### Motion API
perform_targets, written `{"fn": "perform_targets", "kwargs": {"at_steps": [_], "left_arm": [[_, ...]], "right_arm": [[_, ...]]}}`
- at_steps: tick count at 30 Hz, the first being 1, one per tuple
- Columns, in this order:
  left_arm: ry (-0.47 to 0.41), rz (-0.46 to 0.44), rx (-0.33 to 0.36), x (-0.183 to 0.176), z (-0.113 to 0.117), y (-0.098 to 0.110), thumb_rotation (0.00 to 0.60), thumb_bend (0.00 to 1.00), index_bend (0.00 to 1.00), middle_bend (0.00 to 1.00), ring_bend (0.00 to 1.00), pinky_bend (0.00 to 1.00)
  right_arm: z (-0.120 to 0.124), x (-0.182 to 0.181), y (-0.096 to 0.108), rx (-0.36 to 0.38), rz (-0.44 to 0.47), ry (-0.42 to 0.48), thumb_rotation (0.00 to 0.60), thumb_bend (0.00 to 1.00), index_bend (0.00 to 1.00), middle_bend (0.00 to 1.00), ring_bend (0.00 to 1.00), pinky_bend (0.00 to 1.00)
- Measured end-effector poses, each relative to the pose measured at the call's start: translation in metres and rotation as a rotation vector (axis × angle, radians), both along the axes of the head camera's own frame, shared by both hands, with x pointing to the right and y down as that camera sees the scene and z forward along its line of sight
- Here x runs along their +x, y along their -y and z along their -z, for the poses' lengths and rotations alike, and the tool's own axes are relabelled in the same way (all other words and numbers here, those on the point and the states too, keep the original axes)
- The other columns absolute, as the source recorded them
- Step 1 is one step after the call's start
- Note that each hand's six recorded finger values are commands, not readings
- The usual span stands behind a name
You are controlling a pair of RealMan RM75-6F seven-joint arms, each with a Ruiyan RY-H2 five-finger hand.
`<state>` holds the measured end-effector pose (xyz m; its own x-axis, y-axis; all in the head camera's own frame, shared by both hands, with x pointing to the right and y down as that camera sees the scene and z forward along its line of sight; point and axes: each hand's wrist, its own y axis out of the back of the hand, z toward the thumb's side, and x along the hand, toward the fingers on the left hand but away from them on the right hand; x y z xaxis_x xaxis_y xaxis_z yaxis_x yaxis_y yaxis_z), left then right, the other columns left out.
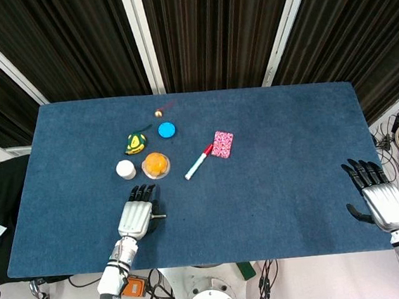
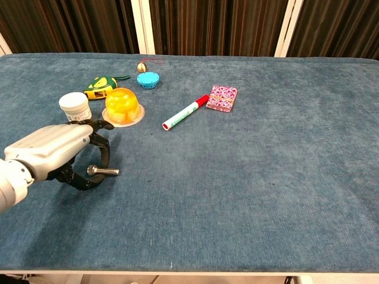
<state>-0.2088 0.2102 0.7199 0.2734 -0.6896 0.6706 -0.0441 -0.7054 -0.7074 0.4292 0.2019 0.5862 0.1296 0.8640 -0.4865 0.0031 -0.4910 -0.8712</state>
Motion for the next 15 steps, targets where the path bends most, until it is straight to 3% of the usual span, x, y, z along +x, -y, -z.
{"fn": "perform_targets", "kwargs": {"at_steps": [7,15], "left_arm": [[-0.032,-0.025,0.011,0.002,0.016,0.006,0.600,0.49,0.61,0.09,0.00,0.05],[-0.111,-0.055,0.044,0.000,0.071,0.037,0.600,0.49,0.61,0.09,0.00,0.05]], "right_arm": [[0.000,0.000,0.000,0.002,-0.001,0.003,0.600,0.46,0.03,0.08,0.07,0.10],[0.001,0.000,-0.001,0.003,-0.004,0.006,0.600,0.46,0.03,0.08,0.07,0.10]]}}
